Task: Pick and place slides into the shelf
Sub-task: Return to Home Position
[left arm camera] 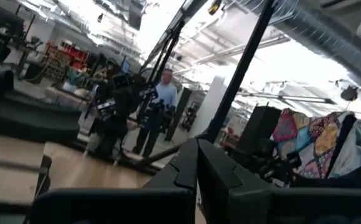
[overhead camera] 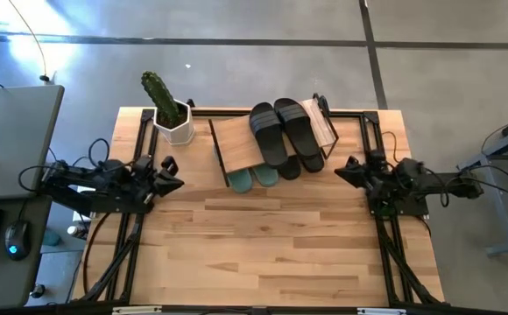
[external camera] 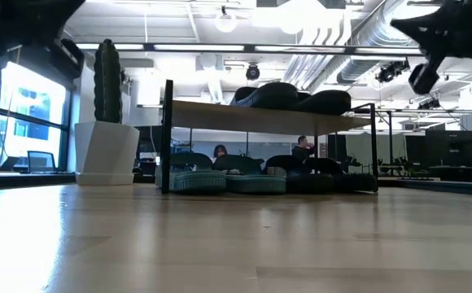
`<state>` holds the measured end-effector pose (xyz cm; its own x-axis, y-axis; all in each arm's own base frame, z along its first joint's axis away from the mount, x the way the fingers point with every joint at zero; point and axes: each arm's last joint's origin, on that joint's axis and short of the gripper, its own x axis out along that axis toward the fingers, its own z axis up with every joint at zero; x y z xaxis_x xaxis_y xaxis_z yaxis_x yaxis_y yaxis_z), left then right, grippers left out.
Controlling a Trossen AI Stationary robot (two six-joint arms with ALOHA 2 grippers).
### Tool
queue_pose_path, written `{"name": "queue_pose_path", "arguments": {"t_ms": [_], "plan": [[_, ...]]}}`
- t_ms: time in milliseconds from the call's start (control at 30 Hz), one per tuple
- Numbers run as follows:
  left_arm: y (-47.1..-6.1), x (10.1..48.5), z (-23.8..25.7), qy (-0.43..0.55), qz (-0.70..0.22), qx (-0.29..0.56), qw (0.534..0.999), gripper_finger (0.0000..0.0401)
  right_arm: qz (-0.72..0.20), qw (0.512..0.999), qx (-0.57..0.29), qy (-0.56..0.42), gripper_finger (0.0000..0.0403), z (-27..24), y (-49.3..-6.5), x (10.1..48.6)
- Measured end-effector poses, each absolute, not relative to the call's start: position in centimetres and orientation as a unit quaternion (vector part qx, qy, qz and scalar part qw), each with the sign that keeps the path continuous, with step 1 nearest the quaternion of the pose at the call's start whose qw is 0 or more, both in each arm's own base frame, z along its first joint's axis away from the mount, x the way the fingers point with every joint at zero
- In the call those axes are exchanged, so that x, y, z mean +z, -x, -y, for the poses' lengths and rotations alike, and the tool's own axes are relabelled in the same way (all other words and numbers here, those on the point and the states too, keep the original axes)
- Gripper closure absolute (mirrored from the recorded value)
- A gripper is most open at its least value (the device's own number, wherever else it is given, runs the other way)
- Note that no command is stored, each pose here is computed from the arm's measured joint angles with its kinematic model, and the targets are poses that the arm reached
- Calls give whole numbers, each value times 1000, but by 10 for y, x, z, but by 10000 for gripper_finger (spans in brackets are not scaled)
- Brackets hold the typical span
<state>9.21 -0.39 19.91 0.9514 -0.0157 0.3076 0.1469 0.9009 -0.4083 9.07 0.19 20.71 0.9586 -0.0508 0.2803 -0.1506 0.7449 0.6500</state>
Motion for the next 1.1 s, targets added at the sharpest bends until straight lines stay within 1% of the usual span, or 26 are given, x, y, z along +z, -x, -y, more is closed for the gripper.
{"name": "queue_pose_path", "arguments": {"t_ms": [67,133,267,400,500,633,700,1100], "plan": [[-93,195,4,222,141,-41,964,401,120,925,18,-361,403,-2,-92,203],[-94,191,4,223,125,-37,966,401,101,933,9,-345,403,-2,-93,199],[-97,180,3,223,75,-11,972,401,55,959,-24,-279,403,-1,-94,189],[-98,169,2,221,23,21,975,400,21,975,-75,-208,403,1,-94,181],[-98,168,2,220,18,28,975,401,5,978,-107,-178,403,3,-94,177],[-98,168,2,220,18,33,975,399,4,970,-175,-171,403,6,-93,175],[-98,168,2,220,17,33,975,399,4,965,-193,-178,403,7,-92,174],[-98,168,2,220,18,33,975,398,1,965,-189,-179,402,7,-92,173]]}}
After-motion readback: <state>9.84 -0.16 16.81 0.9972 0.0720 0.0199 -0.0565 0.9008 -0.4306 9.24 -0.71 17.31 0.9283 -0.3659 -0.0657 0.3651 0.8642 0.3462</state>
